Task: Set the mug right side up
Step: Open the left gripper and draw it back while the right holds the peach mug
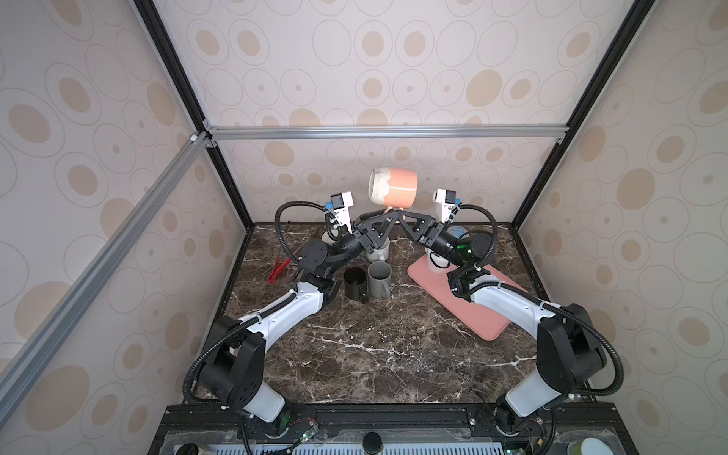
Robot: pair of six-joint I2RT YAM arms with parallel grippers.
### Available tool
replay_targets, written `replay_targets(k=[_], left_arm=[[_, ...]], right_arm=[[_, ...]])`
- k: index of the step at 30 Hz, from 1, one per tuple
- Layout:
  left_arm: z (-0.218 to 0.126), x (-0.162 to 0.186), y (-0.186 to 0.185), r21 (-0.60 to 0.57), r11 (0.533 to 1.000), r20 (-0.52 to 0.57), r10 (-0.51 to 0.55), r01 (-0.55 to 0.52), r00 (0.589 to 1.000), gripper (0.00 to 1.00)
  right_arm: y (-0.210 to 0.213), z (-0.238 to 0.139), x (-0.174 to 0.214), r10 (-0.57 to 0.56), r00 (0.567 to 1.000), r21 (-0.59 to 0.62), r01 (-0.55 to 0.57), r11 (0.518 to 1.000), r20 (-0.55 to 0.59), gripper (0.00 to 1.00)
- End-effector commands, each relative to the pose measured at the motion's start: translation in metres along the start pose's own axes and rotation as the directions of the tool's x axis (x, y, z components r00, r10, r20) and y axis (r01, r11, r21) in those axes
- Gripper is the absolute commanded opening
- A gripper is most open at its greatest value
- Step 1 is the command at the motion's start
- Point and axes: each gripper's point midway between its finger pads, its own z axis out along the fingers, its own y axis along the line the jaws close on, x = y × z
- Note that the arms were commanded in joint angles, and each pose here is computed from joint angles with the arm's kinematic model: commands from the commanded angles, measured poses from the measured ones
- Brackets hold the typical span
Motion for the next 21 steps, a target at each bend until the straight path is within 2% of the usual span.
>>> replay_targets(k=[1,14,21], left_arm=[[-0.004,-0.008,-0.026,0.075,0.995,0.005,0.059,-0.059,0.998,0.6],[-0.032,-0.007,-0.013,0.028,0.998,0.013,0.049,-0.05,0.999,0.6],[-0.075,-0.016,0.006,-0.113,0.991,0.038,0.075,-0.07,0.996,0.6]], right_arm=[[0.043,0.003,-0.03,-0.064,0.99,-0.13,0.08,0.988,0.124,0.0],[0.026,0.008,-0.026,-0.032,0.993,-0.114,0.045,0.992,0.109,0.0],[0.004,0.016,-0.007,-0.004,0.999,-0.033,0.006,0.999,0.046,0.0]])
